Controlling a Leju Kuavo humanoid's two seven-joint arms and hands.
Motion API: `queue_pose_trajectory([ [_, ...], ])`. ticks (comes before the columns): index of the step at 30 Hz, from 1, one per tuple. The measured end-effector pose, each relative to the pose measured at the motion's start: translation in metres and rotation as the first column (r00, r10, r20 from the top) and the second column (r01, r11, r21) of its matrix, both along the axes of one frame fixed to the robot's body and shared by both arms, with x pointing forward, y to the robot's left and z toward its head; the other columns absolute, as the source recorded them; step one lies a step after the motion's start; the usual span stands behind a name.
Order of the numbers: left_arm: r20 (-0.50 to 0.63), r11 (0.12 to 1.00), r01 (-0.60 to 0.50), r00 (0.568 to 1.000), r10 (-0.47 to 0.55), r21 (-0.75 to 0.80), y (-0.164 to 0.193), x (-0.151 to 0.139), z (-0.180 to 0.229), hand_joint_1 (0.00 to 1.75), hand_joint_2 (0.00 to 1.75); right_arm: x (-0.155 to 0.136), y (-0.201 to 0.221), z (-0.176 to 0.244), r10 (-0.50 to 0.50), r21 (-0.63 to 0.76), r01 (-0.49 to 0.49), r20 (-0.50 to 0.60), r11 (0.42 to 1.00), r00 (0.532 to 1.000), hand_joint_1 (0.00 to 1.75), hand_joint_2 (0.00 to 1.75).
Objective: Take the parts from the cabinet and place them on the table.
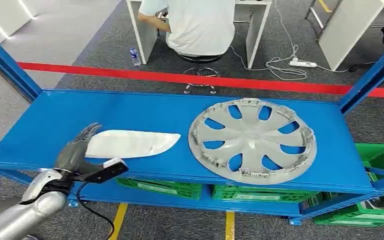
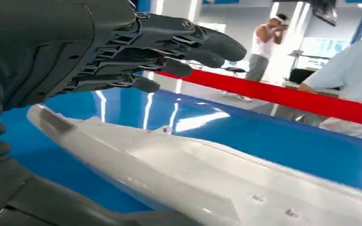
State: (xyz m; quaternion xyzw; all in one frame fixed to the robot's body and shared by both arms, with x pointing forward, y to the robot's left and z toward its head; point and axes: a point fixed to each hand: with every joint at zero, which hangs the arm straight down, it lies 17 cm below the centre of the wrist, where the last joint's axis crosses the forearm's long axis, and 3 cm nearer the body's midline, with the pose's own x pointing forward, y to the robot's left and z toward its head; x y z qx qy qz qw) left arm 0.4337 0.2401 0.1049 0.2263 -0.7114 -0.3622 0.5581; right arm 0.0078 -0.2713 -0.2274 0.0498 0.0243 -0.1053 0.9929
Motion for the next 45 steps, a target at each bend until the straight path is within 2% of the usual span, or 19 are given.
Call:
queue_pose_trajectory([
  [14, -0.096, 0.995, 0.045, 0.995, -0.037, 0.085, -0.003, -0.003, -0.030, 0.00, 1.75, 0.000, 0.004, 0.000, 0.000, 0.011, 0.000, 0.001, 1.000, 1.000, 0.00, 0.00],
  [25, -0.197, 0.995, 0.085, 0.978, -0.074, 0.050, -0.018, -0.015, -0.056, 0.00, 1.75, 0.003, 0.003, -0.002, -0.001, 0.005, 0.000, 0.005, 1.000, 1.000, 0.00, 0.00],
  [33, -0.213, 0.996, 0.085, 0.974, -0.075, 0.037, -0.024, -0.016, -0.062, 0.00, 1.75, 0.004, 0.001, -0.003, 0.000, -0.001, 0.000, 0.005, 1.000, 1.000, 0.00, 0.00],
  [36, -0.214, 0.996, 0.086, 0.974, -0.077, 0.034, -0.026, -0.016, -0.063, 0.12, 1.75, 0.004, 0.000, -0.003, 0.000, -0.003, 0.000, 0.005, 1.000, 1.000, 0.00, 0.00],
  [37, -0.215, 0.996, 0.086, 0.974, -0.077, 0.034, -0.026, -0.016, -0.063, 0.42, 1.75, 0.004, 0.000, -0.003, 0.000, -0.003, 0.000, 0.005, 1.000, 1.000, 0.00, 0.00],
  [38, -0.216, 0.996, 0.086, 0.973, -0.077, 0.034, -0.026, -0.017, -0.064, 0.84, 1.75, 0.004, 0.000, -0.003, 0.000, -0.003, 0.000, 0.005, 1.000, 1.000, 0.00, 0.00],
  [39, -0.219, 0.996, 0.087, 0.973, -0.078, 0.034, -0.026, -0.017, -0.065, 1.06, 1.75, 0.004, 0.000, -0.003, 0.000, -0.004, 0.000, 0.005, 1.000, 1.000, 0.00, 0.00],
  [40, -0.221, 0.996, 0.089, 0.972, -0.079, 0.033, -0.027, -0.017, -0.065, 1.45, 1.75, 0.005, 0.000, -0.003, 0.000, -0.002, 0.000, 0.006, 1.000, 1.000, 0.00, 0.00],
  [45, -0.222, 0.995, 0.091, 0.972, -0.079, 0.043, -0.030, -0.019, -0.070, 1.59, 1.75, 0.008, 0.001, -0.004, 0.004, 0.007, -0.004, 0.013, 1.000, 1.000, 0.00, 0.00],
])
